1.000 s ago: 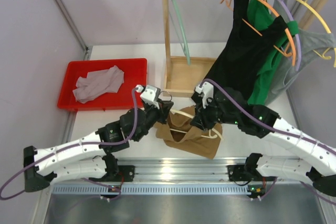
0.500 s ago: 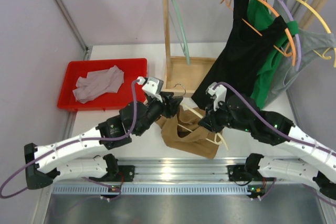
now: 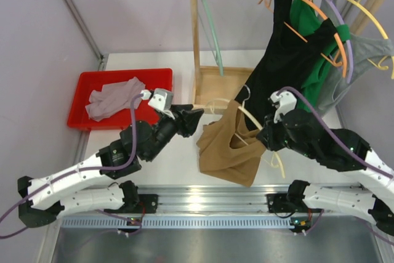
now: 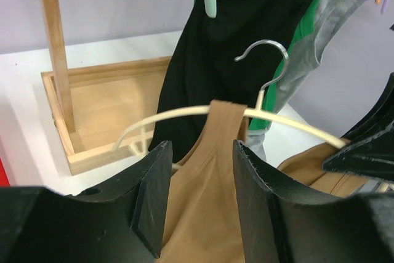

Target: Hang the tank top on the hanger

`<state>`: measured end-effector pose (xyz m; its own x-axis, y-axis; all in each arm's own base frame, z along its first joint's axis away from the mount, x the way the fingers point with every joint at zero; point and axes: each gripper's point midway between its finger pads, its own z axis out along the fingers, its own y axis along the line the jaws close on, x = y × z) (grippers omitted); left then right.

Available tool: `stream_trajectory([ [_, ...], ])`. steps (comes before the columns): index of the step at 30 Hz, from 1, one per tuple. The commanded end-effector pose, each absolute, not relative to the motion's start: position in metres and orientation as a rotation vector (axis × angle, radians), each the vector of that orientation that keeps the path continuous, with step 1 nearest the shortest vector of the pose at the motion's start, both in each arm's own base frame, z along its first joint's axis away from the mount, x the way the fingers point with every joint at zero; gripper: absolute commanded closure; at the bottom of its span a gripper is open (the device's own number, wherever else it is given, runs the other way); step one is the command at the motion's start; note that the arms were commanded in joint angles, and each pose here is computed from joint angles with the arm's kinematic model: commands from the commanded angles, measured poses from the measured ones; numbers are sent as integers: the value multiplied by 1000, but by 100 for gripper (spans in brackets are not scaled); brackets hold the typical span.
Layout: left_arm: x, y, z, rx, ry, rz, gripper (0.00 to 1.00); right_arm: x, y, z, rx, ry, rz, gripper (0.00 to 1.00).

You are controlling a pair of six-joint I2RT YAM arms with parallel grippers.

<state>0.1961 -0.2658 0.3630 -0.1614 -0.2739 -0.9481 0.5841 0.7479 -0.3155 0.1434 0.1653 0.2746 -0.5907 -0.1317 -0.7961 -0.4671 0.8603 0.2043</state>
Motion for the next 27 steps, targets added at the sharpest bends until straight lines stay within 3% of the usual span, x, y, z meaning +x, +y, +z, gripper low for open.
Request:
stream_trajectory([
  [1,193,-249,393,218,1508,-774,51,156,131,316,-215,2117,399,100],
  [9,190,-245,394,212,1510,-792,52,184,128,344,-190,2117,233,100],
  [17,186,-245,395,223,1508,-811,52,230,143,403,-218,1994,411,100],
  [27,185,-242,397,237,1520,-803,52,281,132,463,-184,1900,424,100],
])
